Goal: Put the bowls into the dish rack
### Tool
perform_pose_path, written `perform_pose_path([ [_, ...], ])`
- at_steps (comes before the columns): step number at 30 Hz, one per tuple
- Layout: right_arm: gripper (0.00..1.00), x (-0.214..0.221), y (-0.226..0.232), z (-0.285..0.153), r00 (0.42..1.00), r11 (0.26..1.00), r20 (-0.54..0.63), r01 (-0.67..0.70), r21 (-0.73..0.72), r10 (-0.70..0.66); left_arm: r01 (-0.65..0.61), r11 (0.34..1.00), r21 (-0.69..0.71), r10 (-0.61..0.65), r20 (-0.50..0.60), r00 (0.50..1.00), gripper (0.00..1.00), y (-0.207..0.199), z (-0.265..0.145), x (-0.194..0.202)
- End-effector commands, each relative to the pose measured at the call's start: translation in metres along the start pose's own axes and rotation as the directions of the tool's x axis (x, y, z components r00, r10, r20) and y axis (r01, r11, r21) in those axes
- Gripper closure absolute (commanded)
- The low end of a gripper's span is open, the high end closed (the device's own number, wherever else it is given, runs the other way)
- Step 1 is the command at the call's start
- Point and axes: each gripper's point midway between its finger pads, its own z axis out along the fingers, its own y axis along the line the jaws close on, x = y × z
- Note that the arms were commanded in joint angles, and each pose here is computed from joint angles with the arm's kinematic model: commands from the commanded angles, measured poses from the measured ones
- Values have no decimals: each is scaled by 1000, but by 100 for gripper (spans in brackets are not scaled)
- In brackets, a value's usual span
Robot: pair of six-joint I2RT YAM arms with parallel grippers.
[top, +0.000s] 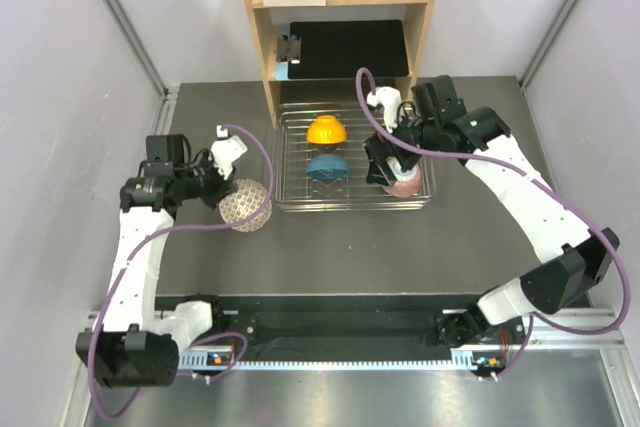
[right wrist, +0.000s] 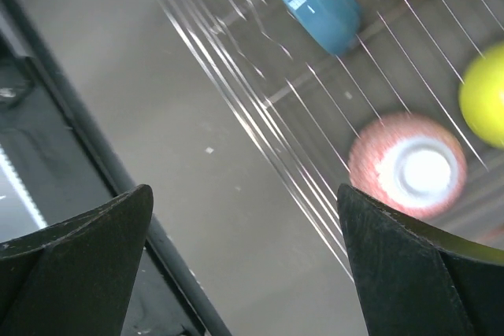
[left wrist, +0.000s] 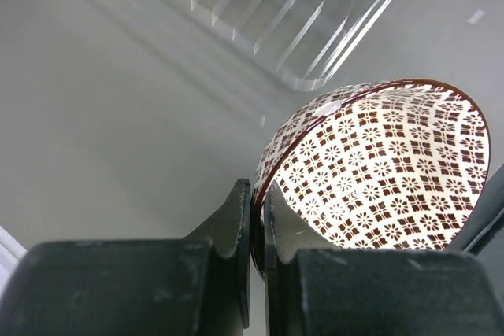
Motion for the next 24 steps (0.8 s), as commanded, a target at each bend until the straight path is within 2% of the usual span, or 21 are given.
perform_pose_path([
  [1,0,-38,26,-16,993,988,115,46,-149,-29,-62,993,99,45,171,984,100,-28,-18,-58],
  [4,0,-54,34,-15,990,974,139,65,-217,-35,-92,992,83,71,227,971,100,-29,-11,-84],
  [10,0,-61,57,11,995,887,99,17,-461,33,-188,981,49,168,269,948,100,-43,15,-122],
  [16,0,-61,59,30,996,837,75,0,-547,49,-216,976,9,201,329,923,100,-47,17,-153],
  [24,0,-64,70,39,994,746,40,-47,-664,99,-227,974,10,208,360,909,100,-59,26,-169],
])
